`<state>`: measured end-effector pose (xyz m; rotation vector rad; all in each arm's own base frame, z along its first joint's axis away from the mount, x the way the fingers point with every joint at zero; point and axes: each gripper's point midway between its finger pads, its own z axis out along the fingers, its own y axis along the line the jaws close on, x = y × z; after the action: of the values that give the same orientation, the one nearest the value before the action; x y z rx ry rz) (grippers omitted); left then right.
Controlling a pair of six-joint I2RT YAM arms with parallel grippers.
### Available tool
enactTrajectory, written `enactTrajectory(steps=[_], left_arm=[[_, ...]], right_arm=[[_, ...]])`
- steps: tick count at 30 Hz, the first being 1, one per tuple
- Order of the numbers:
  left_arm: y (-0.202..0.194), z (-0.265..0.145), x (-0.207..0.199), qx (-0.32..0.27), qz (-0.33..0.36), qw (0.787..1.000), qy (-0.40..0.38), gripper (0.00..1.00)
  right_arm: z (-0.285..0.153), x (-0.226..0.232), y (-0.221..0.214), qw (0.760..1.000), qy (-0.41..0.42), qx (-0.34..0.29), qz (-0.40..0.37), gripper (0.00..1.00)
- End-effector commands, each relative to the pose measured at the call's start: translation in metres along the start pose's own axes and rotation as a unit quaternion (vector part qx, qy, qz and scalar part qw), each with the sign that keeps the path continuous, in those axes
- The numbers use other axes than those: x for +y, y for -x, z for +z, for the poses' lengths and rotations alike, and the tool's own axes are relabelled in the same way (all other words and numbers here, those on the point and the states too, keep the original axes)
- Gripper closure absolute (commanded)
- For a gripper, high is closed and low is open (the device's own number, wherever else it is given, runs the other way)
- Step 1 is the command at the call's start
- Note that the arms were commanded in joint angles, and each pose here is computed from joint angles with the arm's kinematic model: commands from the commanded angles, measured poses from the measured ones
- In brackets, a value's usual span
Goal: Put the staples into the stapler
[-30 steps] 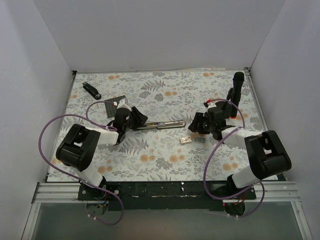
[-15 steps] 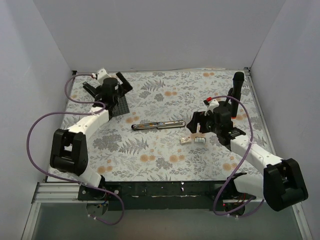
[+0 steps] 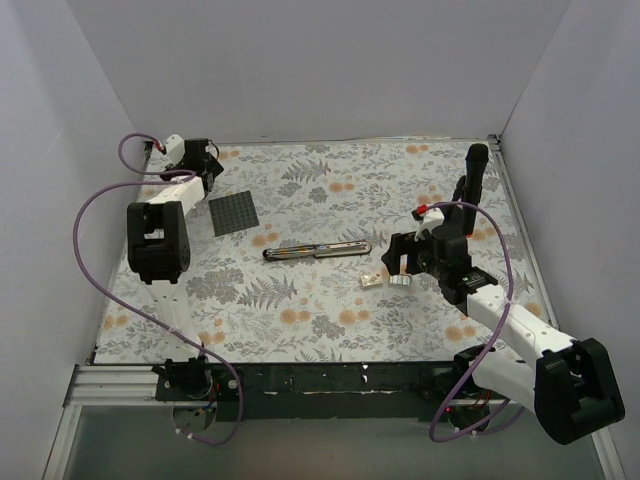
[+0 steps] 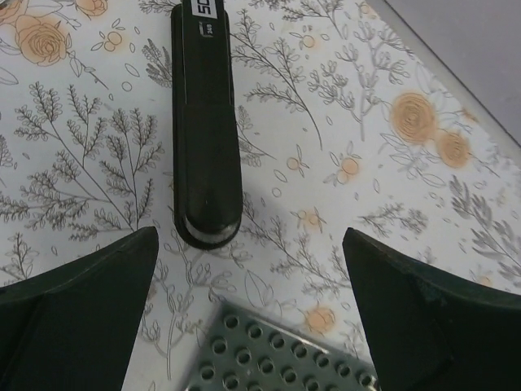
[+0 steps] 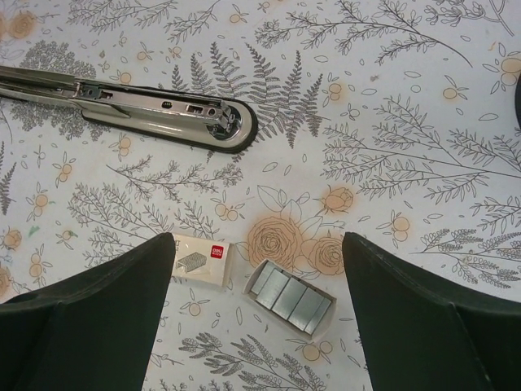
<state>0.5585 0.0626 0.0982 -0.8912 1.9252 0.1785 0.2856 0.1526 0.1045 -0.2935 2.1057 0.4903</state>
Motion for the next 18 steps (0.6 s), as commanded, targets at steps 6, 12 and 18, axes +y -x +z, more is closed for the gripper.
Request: enactTrajectory(steps=[6, 12, 18], left_arm=[[0.018, 0.050, 0.019, -0.028, 0.039, 0.996, 0.077, 0.05], [0.018, 0.054, 0.023, -0.030, 0.046, 0.995, 0.085, 0.39], [0.041, 0.020, 0.023, -0.041, 0.043, 0.996, 0.062, 0.93]], right_arm=[[0.003, -0.001, 0.001, 1.000, 0.002, -0.012, -0.021, 0.10], [0.005, -0.001, -0.001, 1.000, 0.001, -0.008, -0.022, 0.11], [0.003, 0.004, 0.001, 1.000, 0.014, -0.011, -0.021, 0.11]])
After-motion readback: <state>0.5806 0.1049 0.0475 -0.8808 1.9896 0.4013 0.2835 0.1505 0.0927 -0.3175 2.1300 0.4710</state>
